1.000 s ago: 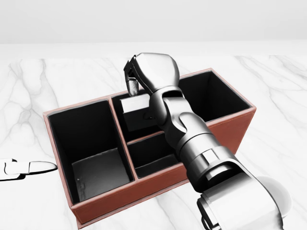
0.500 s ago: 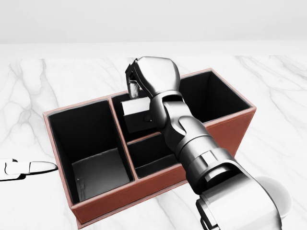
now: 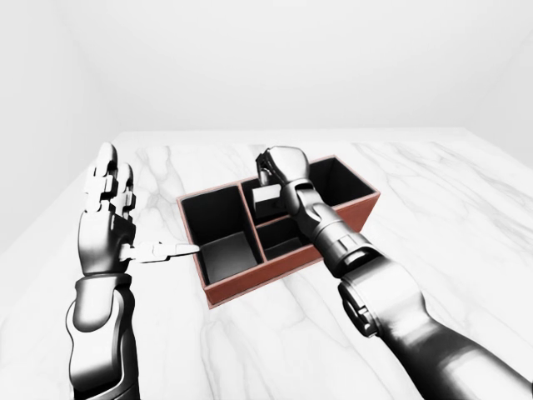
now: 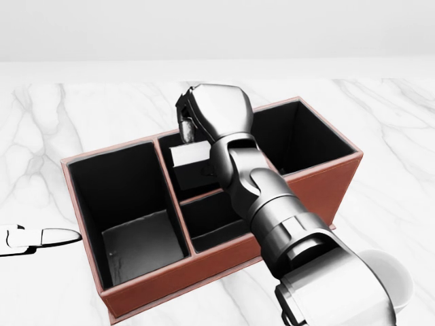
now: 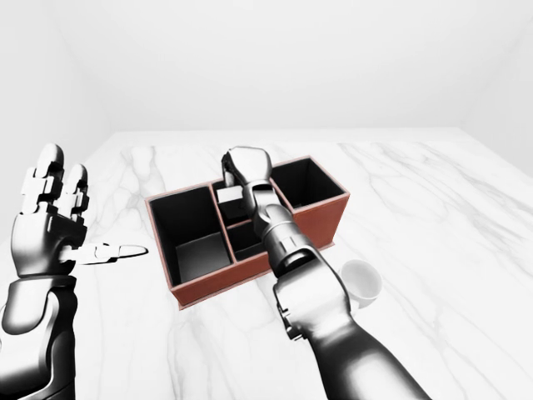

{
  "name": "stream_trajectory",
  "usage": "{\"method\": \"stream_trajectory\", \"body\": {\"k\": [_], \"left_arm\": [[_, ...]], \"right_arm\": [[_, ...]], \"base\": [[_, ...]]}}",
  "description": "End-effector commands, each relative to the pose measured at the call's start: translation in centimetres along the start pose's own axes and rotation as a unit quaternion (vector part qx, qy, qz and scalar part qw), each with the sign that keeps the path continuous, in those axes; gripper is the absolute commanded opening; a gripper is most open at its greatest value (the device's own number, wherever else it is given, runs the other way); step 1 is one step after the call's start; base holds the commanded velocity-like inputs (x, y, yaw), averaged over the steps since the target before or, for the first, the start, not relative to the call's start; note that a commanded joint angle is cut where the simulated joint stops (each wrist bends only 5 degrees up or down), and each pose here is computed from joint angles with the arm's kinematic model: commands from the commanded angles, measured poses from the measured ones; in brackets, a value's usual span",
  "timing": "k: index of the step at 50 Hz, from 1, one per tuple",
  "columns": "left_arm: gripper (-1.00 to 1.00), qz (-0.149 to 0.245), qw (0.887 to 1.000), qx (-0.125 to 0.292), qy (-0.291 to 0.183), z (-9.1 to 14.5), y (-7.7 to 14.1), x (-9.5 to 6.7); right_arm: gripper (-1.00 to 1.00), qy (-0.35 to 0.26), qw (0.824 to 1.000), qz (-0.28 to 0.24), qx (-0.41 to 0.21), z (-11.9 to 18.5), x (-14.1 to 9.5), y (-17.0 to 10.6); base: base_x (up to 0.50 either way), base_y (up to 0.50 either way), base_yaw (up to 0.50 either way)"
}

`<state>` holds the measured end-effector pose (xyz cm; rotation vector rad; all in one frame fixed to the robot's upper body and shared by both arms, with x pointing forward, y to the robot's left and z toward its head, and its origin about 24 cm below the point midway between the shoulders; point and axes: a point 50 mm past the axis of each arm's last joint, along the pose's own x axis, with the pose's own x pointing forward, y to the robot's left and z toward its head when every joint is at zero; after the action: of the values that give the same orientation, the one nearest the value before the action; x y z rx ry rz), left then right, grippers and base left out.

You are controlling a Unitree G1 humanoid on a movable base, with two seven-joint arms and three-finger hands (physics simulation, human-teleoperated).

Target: Pick up the book and place it in the front compartment of the caddy.

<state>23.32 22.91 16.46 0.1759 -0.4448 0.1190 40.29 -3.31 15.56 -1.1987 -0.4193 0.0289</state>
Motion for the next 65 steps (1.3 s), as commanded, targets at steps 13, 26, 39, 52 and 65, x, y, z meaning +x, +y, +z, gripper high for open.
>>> {"method": "stream_trajectory", "body": {"k": [13,26,39,52,65], "left_arm": [[0.98,0.0,1.0,-0.001,0.002,-0.09,0.02,0.05],[0.99,0.0,1.0,0.0,-0.003,0.13,0.05,0.0],[0.99,0.0,1.0,0.001,-0.006,0.29,0.01,-0.01],[0.99,-0.001,1.0,0.0,-0.002,0.1,-0.01,0.04],[0.99,-0.002,1.0,0.0,-0.002,0.12,-0.12,-0.03]], "right_arm": [[-1.0,-0.012,1.0,-0.024,-0.01,0.53,0.08,-0.28],[-1.0,-0.012,0.999,-0.027,-0.014,0.41,-0.05,-0.12],[1.0,-0.014,0.999,-0.028,-0.016,0.46,0.0,-0.21],[1.0,-0.013,0.999,-0.027,-0.019,0.31,-0.06,-0.15],[1.0,-0.011,0.999,-0.026,-0.019,0.15,-0.13,-0.08]], "base": [[0.0,0.0,0.0],[0.0,0.0,0.0],[0.0,0.0,0.0],[0.0,0.0,0.0],[0.0,0.0,0.0]]}}
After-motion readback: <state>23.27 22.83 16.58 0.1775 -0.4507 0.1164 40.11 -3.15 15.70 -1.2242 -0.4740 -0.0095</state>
